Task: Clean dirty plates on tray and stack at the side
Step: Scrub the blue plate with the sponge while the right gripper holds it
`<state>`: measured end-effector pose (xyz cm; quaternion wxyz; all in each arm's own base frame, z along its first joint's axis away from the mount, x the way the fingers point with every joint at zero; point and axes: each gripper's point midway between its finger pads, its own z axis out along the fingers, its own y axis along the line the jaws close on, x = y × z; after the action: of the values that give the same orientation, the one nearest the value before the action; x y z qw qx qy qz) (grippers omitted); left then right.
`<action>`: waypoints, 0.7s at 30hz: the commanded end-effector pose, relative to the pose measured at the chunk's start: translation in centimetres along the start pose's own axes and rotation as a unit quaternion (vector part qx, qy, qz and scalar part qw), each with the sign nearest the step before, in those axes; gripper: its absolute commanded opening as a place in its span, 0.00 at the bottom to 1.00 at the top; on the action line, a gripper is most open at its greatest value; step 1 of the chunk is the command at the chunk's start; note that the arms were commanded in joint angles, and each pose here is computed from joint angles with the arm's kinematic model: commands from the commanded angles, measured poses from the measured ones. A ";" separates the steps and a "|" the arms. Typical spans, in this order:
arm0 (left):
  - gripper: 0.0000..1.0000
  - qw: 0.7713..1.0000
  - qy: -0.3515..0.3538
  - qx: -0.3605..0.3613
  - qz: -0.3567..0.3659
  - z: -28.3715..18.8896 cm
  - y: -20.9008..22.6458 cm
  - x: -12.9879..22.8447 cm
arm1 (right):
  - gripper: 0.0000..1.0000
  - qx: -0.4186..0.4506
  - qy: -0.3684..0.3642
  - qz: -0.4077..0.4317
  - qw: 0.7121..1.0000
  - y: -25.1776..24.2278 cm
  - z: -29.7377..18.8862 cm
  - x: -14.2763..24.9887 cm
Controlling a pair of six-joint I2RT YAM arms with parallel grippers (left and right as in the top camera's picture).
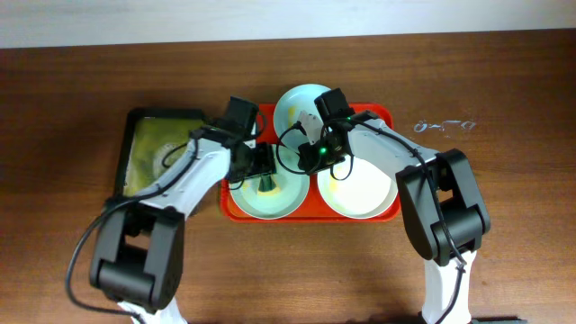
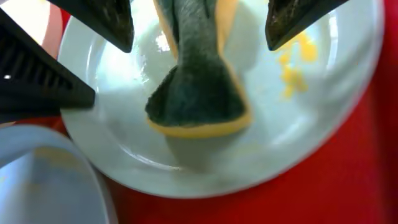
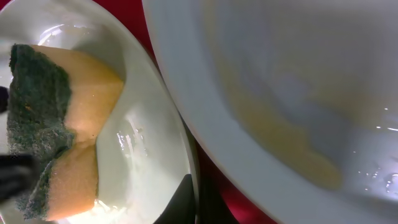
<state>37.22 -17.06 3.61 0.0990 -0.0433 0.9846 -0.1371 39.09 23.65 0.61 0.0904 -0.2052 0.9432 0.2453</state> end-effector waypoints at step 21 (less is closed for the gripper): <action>0.00 0.976 -0.093 -0.196 -0.012 -1.8 7.5 -3.3 | 0.04 -0.002 0.017 0.006 1.000 -0.8 1.2 1.1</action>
<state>38.44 -11.50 1.46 0.1267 -0.0705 0.9894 0.0111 39.22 23.71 0.57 0.0919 -0.2049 0.9419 0.2496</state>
